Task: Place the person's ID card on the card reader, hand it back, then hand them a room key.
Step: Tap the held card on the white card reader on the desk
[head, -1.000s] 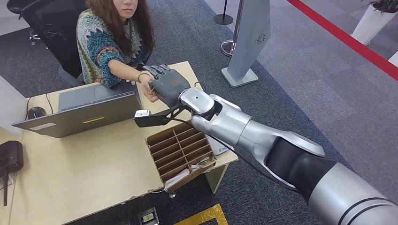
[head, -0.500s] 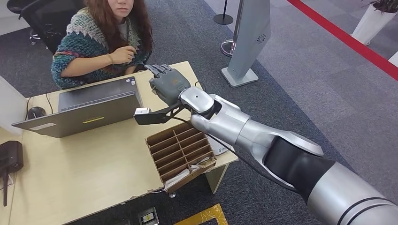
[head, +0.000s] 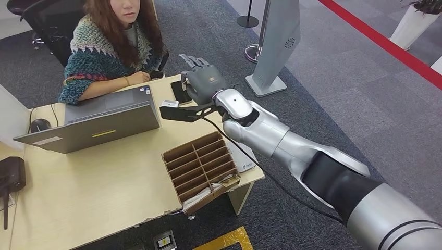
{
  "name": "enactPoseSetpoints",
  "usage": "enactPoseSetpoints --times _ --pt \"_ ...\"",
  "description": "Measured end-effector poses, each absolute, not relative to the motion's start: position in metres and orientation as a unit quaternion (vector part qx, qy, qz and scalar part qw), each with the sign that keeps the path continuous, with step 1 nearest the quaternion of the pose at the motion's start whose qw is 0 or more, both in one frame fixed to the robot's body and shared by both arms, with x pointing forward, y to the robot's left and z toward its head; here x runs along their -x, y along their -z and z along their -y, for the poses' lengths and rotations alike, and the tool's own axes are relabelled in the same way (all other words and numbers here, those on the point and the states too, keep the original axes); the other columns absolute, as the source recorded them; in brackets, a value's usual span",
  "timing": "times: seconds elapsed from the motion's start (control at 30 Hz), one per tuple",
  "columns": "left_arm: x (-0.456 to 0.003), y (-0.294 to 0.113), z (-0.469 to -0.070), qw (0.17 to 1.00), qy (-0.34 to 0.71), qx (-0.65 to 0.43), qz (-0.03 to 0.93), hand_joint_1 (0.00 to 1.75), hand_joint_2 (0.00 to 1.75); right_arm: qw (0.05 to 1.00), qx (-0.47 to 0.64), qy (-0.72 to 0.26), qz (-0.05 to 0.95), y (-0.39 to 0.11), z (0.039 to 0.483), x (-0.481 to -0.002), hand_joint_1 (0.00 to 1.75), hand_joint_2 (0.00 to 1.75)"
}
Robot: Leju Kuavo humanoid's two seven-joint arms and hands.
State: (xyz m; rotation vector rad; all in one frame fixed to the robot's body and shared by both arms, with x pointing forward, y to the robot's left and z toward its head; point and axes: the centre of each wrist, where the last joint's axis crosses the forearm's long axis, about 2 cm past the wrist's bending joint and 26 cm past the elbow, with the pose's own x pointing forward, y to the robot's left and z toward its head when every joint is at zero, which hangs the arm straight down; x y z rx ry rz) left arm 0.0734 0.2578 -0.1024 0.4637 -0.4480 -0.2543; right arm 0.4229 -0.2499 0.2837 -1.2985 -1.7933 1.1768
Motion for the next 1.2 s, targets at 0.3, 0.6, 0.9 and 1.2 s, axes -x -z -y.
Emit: enactPoseSetpoints --times 0.3,0.6,0.9,1.2 --pt "-0.072 0.103 -0.259 0.943 0.104 -0.234 0.212 0.0 0.0 0.36 0.519 -0.395 0.667 -0.279 0.306 -0.397 1.75 1.75" --pt "-0.073 0.102 -0.26 0.944 0.083 -0.239 0.21 0.0 0.0 0.404 0.527 -0.38 0.644 -0.251 0.345 -0.361 1.75 1.75" --pt "-0.074 0.102 -0.26 0.945 0.08 -0.239 0.211 0.0 0.0 0.457 0.517 -0.392 0.609 -0.216 0.365 -0.32 1.75 1.75" --pt "-0.074 0.102 -0.26 0.946 0.086 -0.23 0.213 0.0 0.0 0.503 0.47 -0.455 0.564 -0.174 0.361 -0.293 1.75 1.75"
